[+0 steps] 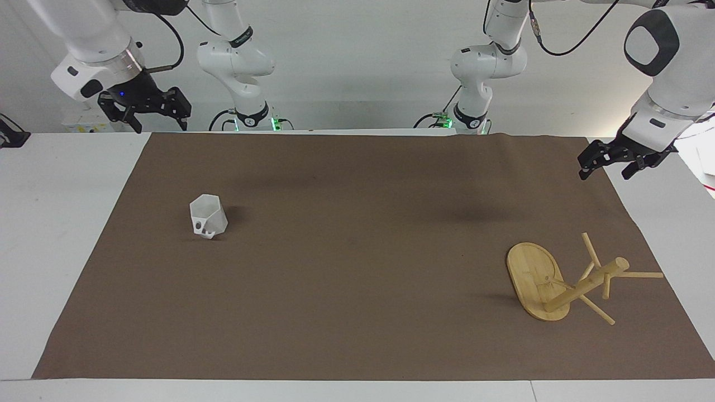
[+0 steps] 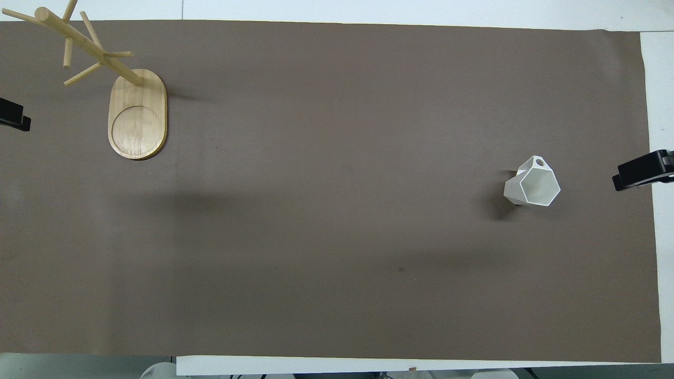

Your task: Hang cup on rack

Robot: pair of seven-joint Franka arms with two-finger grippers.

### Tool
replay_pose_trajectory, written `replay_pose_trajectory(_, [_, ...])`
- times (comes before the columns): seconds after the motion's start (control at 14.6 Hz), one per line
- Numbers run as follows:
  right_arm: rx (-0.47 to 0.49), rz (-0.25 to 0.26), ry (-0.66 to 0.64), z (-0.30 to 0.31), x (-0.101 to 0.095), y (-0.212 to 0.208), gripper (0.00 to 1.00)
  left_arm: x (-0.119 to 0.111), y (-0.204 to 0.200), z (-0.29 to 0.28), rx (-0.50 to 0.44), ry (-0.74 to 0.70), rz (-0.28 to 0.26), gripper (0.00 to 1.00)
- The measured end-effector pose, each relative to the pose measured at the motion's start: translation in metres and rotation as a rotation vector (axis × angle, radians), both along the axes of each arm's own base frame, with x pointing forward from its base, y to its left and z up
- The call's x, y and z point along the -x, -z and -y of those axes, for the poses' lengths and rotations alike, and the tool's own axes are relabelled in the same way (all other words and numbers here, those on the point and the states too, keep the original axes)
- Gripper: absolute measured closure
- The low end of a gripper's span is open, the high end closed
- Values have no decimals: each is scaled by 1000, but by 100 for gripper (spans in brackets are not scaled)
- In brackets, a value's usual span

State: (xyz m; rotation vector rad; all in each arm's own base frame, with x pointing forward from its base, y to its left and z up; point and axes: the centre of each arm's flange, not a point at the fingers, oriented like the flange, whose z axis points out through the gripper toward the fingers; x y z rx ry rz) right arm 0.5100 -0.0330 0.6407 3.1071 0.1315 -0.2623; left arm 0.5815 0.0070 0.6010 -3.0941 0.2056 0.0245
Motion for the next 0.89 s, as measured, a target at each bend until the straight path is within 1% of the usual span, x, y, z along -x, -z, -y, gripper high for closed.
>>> replay_pose_trajectory(0.14, [-2, -12, 6, 5, 1, 5, 0, 0, 0, 0, 0, 0, 0, 0])
replay_pose_trajectory(0.21, [-9, -13, -13, 8, 1, 6, 0, 0, 0, 0, 0, 0, 0, 0])
replay_pose_trajectory(0.27, [-20, -7, -67, 11, 0, 6, 0, 0, 0, 0, 0, 0, 0, 0])
replay_pose_trajectory(0.41, [-57, 32, -251, 31, -4, 11, 0, 0, 0, 0, 0, -1, 0, 0])
replay_pose_trajectory(0.48, [-92, 53, -336, 49, -4, 18, 0, 0, 0, 0, 0, -1, 0, 0])
replay_pose_trajectory(0.62, [-197, 112, -470, 98, -1, 38, 0, 0, 0, 0, 0, -1, 0, 0])
replay_pose_trajectory(0.75, [-303, 165, -588, 147, 4, 66, 0, 0, 0, 0, 0, -1, 0, 0])
replay_pose_trajectory(0.89, [-426, 235, -672, 180, 1, 102, 0, 0, 0, 0, 0, -1, 0, 0])
